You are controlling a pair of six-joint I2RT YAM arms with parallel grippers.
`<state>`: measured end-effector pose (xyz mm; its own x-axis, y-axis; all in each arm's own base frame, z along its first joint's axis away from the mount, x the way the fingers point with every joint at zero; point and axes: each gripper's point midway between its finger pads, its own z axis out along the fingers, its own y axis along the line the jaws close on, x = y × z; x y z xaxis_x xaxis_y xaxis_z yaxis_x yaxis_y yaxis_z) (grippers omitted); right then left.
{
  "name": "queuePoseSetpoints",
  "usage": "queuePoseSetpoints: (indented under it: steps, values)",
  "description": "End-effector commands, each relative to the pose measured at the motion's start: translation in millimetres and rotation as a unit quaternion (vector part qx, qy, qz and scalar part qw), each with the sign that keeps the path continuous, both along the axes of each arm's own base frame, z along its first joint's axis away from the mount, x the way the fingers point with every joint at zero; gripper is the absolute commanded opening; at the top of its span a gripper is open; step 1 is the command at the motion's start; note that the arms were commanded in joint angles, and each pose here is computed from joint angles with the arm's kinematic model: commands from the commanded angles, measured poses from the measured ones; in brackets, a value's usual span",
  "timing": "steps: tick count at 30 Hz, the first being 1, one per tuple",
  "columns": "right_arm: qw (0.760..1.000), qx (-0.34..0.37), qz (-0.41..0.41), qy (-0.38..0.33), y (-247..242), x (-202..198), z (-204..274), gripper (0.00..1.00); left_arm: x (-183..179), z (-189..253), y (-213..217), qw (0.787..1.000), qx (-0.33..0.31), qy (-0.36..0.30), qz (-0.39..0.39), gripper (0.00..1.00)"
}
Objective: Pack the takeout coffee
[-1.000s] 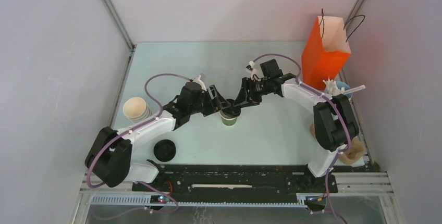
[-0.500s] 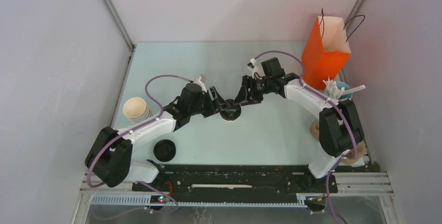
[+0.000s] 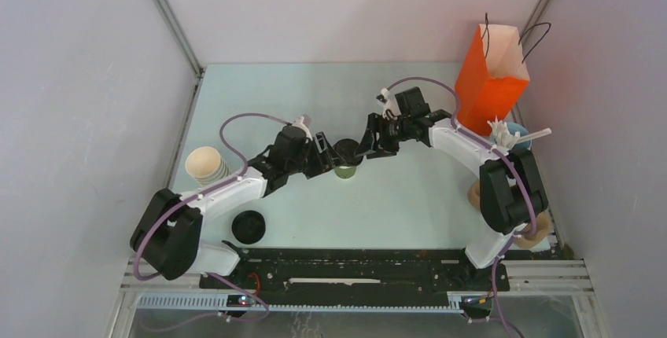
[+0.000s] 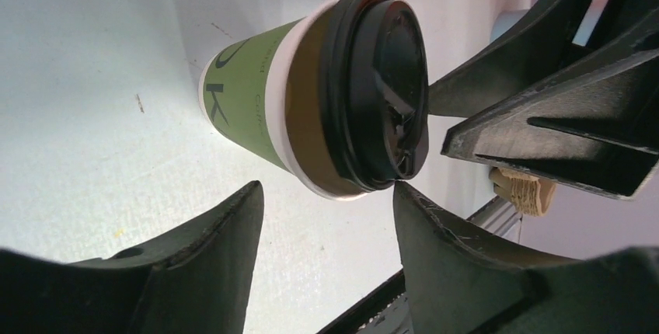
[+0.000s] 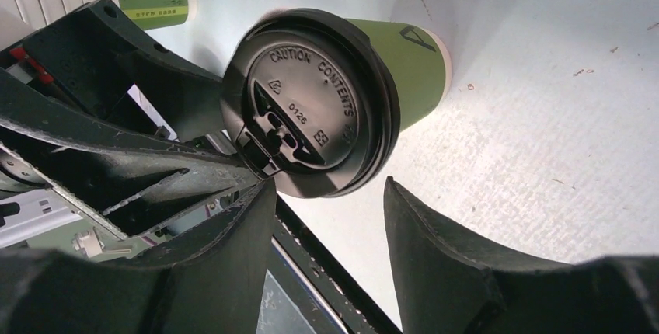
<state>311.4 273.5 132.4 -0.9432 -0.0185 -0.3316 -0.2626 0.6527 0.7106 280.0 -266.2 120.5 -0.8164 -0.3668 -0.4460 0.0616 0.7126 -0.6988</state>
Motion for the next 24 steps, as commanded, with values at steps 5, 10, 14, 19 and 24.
queuePoseSetpoints:
  steps: [5,10,14,19,24]
  values:
    - [1.0,0.006,-0.014,-0.022,-0.3,15.5,15.9,0.63,14.9,25.6,-5.0,0.999,0.009,-0.04,-0.007,0.71]
    - [0.999,0.004,-0.019,-0.03,-4.7,21.5,15.9,0.66,17.1,35.0,1.5,0.999,0.009,-0.047,0.0,0.74]
    - [0.999,0.012,-0.012,-0.035,0.6,26.8,16.0,0.66,21.3,41.4,6.3,0.999,0.004,-0.052,0.004,0.8]
    - [0.999,0.019,-0.001,-0.037,11.0,31.6,17.3,0.65,29.7,38.2,6.0,0.999,-0.005,-0.046,0.005,0.79]
    - [0.999,0.019,0.003,-0.039,17.2,35.4,19.5,0.62,38.1,44.7,3.9,0.998,-0.021,-0.055,0.008,0.81]
